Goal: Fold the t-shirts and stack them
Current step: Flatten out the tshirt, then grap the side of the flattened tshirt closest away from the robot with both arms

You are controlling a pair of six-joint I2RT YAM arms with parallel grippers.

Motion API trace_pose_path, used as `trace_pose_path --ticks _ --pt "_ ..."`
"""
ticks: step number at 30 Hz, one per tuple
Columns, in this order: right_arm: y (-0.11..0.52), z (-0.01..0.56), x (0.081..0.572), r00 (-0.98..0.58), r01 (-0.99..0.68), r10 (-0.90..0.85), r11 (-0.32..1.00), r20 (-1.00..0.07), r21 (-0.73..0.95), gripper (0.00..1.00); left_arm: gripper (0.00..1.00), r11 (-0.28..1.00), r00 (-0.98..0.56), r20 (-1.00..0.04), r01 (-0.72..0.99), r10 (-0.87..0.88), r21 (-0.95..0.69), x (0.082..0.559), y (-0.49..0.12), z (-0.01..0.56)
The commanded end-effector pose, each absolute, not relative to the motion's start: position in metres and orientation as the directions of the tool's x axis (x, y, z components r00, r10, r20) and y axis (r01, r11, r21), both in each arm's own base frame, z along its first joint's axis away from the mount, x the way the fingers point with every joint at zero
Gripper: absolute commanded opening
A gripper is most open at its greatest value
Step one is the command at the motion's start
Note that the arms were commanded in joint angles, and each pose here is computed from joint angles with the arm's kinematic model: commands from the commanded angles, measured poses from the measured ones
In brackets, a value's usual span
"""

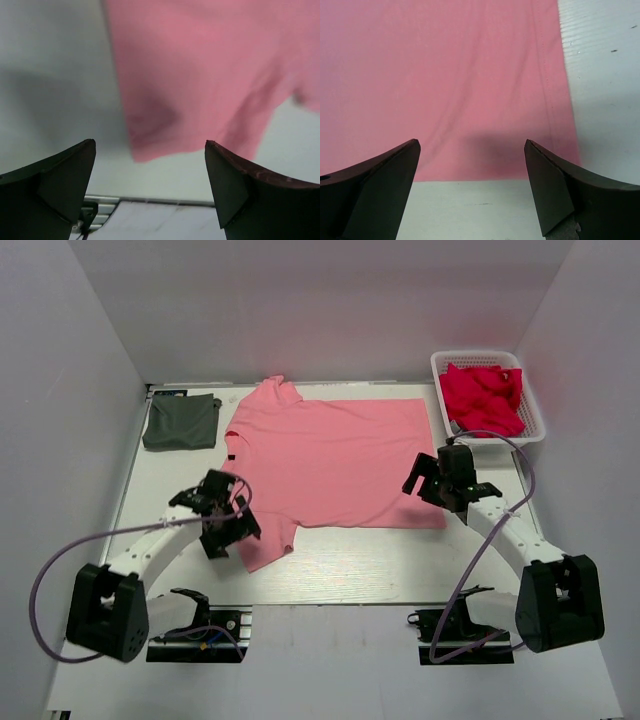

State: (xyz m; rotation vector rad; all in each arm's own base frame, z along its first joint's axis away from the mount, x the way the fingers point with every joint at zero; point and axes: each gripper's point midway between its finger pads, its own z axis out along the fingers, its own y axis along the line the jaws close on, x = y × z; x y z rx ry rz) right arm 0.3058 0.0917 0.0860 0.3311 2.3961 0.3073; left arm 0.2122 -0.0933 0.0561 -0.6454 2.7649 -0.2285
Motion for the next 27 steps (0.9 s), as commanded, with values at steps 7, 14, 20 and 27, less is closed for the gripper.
trace_pose_path --ticks 7,14,20,27 --pt "0.085 0.098 0.321 -0.641 0.235 0.42 0.904 -0.643 0.356 0.9 0.94 0.834 -0.86 -0.022 -0.489 -0.511 -0.257 0.133 -0.112 0.019" --pt "0.082 0.091 0.318 -0.648 0.255 0.423 0.904 -0.634 0.342 0.9 0.65 0.846 -0.858 -0.031 -0.498 -0.512 -0.189 0.138 -0.108 -0.004" --pt "0.068 0.084 0.308 -0.649 0.308 0.421 0.907 -0.634 0.287 0.9 0.5 0.854 -0.85 -0.091 -0.511 -0.519 -0.098 0.159 -0.097 -0.002" --pt "0.047 0.061 0.277 -0.679 0.386 0.419 0.902 -0.603 0.193 0.9 0.43 0.855 -0.849 -0.11 -0.519 -0.517 -0.013 0.165 -0.085 -0.005"
